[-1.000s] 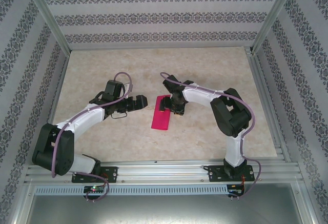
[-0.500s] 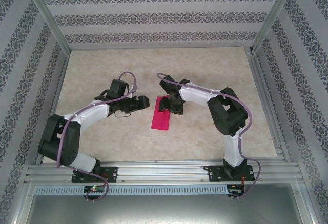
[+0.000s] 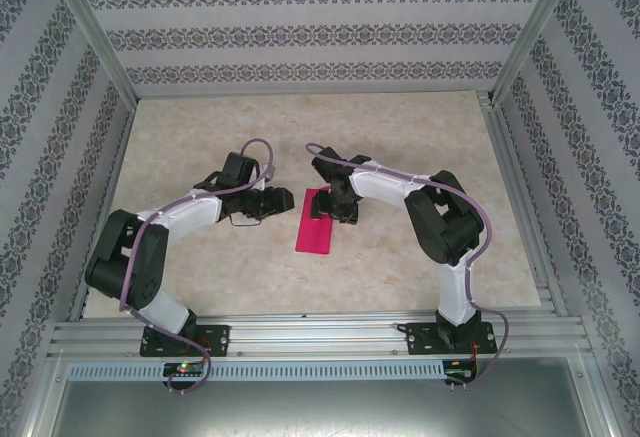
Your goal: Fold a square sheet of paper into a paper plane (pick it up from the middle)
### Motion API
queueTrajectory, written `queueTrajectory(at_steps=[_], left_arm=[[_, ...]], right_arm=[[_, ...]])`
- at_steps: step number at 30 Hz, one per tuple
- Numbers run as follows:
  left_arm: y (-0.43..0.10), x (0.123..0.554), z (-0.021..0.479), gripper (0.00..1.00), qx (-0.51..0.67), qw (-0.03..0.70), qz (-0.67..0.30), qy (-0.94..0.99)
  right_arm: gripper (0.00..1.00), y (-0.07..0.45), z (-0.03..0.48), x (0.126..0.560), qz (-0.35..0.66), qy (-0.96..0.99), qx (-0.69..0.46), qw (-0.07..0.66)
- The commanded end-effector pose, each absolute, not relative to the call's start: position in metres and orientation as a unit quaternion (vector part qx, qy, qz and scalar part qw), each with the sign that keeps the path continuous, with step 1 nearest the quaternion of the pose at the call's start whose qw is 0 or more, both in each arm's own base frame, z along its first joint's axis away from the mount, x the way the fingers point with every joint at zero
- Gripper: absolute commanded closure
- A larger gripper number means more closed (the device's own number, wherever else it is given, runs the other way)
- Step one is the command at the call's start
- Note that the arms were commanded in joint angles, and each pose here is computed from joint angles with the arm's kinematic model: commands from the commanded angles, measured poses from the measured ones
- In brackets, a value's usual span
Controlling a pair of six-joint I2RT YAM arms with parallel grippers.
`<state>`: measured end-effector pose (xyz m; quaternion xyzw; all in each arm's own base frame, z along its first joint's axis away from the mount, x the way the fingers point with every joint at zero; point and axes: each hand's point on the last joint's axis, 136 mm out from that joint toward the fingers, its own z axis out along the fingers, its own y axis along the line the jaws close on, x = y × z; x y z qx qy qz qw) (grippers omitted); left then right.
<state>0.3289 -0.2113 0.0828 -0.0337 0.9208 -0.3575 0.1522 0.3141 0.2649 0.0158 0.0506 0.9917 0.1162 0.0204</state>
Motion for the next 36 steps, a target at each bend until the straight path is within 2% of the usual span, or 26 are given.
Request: queueTrajectory(at_steps=[1,20,25,29,36], left_arm=[[-0.227,0.334,0.087,0.52,-0.030,0.145,-0.373,0.916],[-0.236,0.332,0.071,0.59,-0.035,0.121,-0.371,0.920],[-0.247,0.333,0.067,0.74,-0.027,0.109,-0.378,0.919],[-0.257,0.335,0.059,1.00,-0.024,0.088,-0.383,0.919],[-0.267,0.341,0.051,1.00,-0.031,0.079,-0.385,0.919]], right_arm=[[0.30,0.227,-0.030,0.289,0.031,0.996,0.074,-0.035],[0.29,0.232,-0.035,0.289,0.038,0.995,0.078,-0.041],[0.29,0.230,-0.040,0.286,0.029,0.995,0.078,-0.046],[0.28,0.230,-0.041,0.285,0.029,0.995,0.078,-0.047],[0.29,0.229,-0.044,0.284,0.026,0.995,0.078,-0.050]])
